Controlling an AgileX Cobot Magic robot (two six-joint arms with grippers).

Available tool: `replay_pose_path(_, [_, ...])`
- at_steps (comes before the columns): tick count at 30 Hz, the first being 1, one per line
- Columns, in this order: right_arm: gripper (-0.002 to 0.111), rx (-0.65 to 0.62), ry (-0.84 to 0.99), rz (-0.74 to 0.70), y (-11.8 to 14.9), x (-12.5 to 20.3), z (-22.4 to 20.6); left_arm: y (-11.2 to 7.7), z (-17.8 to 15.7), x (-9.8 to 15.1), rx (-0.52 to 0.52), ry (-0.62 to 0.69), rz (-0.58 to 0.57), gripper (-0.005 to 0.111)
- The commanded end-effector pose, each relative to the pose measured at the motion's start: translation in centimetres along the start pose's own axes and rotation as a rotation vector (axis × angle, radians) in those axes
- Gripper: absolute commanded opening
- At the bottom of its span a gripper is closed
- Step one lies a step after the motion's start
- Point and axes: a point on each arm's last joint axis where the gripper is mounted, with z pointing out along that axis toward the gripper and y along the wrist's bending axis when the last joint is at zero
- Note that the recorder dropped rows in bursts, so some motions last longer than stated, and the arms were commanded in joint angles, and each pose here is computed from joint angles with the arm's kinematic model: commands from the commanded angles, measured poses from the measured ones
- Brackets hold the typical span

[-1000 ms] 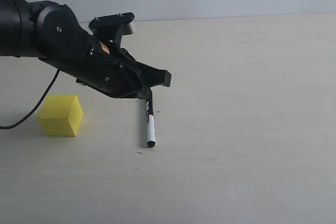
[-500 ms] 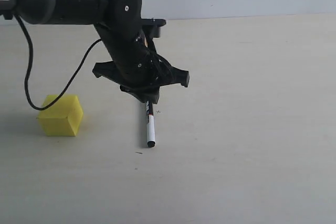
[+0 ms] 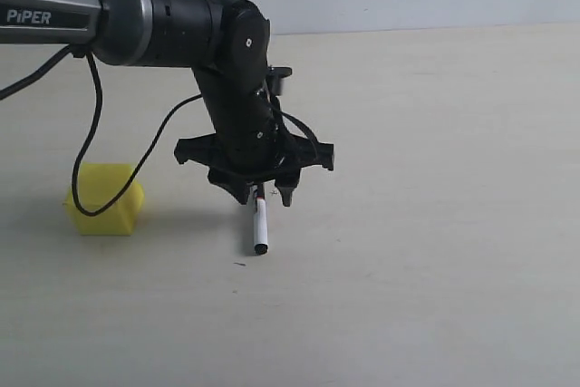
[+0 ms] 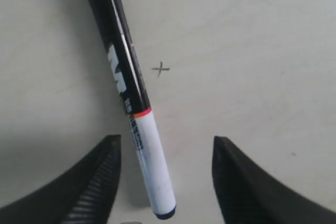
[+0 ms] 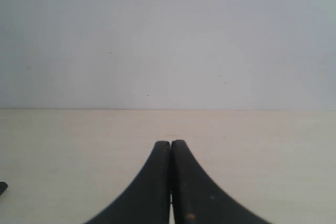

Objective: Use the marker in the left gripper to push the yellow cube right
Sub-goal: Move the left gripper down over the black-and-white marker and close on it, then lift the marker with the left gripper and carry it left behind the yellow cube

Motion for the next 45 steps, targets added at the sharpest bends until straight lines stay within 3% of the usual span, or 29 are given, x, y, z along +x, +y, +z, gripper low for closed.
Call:
replay_pose_path(1, [0.0,-0.001,-0.007,-0.002,0.0,0.1,0.0,0.1,0.4,0.0,-0.006,0.022,-0.079,0.059])
replay_pose_path(7, [0.0,-0.001,-0.007,-0.002,0.0,0.1,0.0,0.2,1.2,0.1,-0.018,0.039,-0.098,0.047])
replay_pose_path(27, [0.0,-0.001,-0.007,-0.002,0.0,0.1,0.0,0.3,3.9,0.3,-0.042,0.082,-0.141,0.05])
replay_pose_path(29, [0.0,-0.001,-0.007,-0.002,0.0,0.1,0.0,0.3,4.0,0.2,-0.041,0.081,-0.141,0.046])
replay_pose_path(32, [0.0,-0.001,-0.007,-0.002,0.0,0.1,0.0,0.3,3.9,0.2,-0.041,0.075,-0.133,0.028])
replay_pose_path(35, [0.0,-0.001,-0.007,-0.002,0.0,0.1,0.0,0.3,3.0,-0.1,-0.039,0.043,-0.036,0.0])
replay_pose_path(40, [0.0,-0.001,-0.007,-0.002,0.0,0.1,0.0,-1.3,-2.3,-1.9,0.03,-0.08,0.135,0.001])
replay_pose_path(43, [0.0,-0.001,-0.007,-0.002,0.0,0.1,0.0,-1.8,-7.1,-2.0,0.029,-0.104,0.433,0.001])
replay_pose_path(45, [0.0,-0.001,-0.007,-0.002,0.0,0.1,0.0,-1.9,-10.0,-1.7,0.034,-0.11,0.528,0.001])
